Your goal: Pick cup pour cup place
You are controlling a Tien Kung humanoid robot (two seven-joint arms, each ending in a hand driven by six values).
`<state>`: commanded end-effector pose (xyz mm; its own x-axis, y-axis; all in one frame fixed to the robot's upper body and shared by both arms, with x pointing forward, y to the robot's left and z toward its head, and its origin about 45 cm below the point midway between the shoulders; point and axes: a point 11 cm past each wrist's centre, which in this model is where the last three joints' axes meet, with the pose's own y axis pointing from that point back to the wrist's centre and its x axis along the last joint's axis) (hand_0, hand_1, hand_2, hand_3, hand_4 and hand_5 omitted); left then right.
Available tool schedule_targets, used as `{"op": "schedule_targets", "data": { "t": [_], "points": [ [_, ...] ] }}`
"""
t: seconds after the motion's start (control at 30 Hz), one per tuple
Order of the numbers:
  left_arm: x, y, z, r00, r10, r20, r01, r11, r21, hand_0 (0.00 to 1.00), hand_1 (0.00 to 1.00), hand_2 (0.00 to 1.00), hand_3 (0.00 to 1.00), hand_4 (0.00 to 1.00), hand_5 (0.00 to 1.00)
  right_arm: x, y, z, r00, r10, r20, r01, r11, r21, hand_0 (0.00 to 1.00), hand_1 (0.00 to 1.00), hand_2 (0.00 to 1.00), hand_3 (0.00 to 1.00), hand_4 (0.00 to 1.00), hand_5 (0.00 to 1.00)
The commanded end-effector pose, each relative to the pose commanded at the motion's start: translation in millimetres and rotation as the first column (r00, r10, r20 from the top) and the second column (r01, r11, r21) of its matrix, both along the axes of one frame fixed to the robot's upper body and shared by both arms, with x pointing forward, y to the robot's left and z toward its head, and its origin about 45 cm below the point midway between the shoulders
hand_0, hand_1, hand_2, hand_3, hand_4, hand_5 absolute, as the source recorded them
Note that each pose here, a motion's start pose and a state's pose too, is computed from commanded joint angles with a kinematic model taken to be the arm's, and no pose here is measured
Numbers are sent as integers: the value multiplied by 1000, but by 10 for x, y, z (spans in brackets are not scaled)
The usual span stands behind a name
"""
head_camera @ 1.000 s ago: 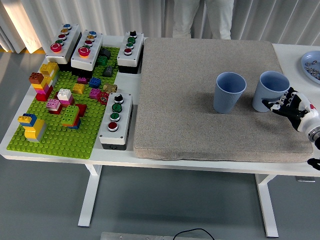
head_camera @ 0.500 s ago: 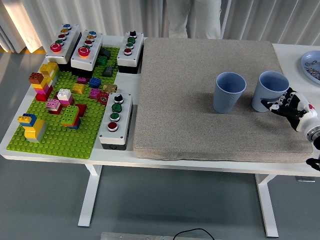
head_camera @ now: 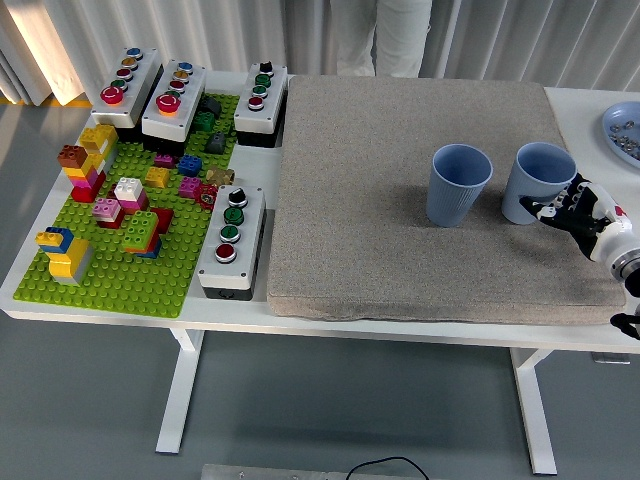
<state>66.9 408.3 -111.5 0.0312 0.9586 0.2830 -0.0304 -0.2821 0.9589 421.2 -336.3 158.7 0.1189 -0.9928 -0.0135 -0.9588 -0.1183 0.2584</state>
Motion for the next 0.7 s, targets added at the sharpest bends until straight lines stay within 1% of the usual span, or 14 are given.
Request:
{"op": "schedule_targets", "data": {
  "t": [0.03, 0.07, 0.23, 0.27, 0.43, 0.47, 0.63, 0.7],
  "points": [
    [5, 0, 1, 1000, -1, 1, 1, 1000, 0, 738, 770, 829, 654, 518, 944, 6, -1, 4, 1000, -2, 1, 2, 1000, 1, 905, 882, 929, 911, 813, 199],
    [8, 1, 1, 1000, -1, 1, 1, 1000, 0, 737, 770, 828, 653, 521, 948, 10, -2, 7, 1000, -3, 2, 3, 1000, 2, 901, 874, 911, 884, 812, 195],
    [19, 2, 4, 1000, -1, 3, 1, 1000, 0, 737, 770, 828, 653, 521, 948, 38, -24, 35, 1000, -28, 15, 27, 1000, 6, 901, 874, 911, 884, 812, 195],
    [19, 2, 4, 1000, -1, 4, 1, 1000, 0, 737, 770, 828, 654, 519, 945, 40, -26, 40, 999, -35, 20, 34, 999, 10, 851, 771, 729, 762, 781, 140],
    [17, 1, 3, 1000, 0, 3, 0, 1000, 0, 737, 770, 828, 654, 519, 945, 37, 9, 35, 999, -29, 20, 29, 1000, 12, 851, 771, 729, 762, 781, 140],
    [18, 1, 3, 1000, 0, 3, 0, 1000, 0, 737, 770, 828, 654, 518, 944, 37, 16, 33, 999, -28, 19, 27, 1000, 13, 813, 715, 633, 709, 771, 129],
    [19, 1, 4, 1000, 1, 4, -1, 1000, 0, 737, 770, 828, 654, 518, 944, 25, 40, 15, 1000, -23, 16, 23, 1000, 17, 813, 715, 633, 709, 771, 129],
    [19, 0, 3, 1000, 1, 3, -1, 1000, 0, 737, 770, 828, 654, 520, 946, 19, 46, 8, 1000, -24, 15, 24, 1000, 18, 809, 705, 615, 694, 777, 143]
  ]
}}
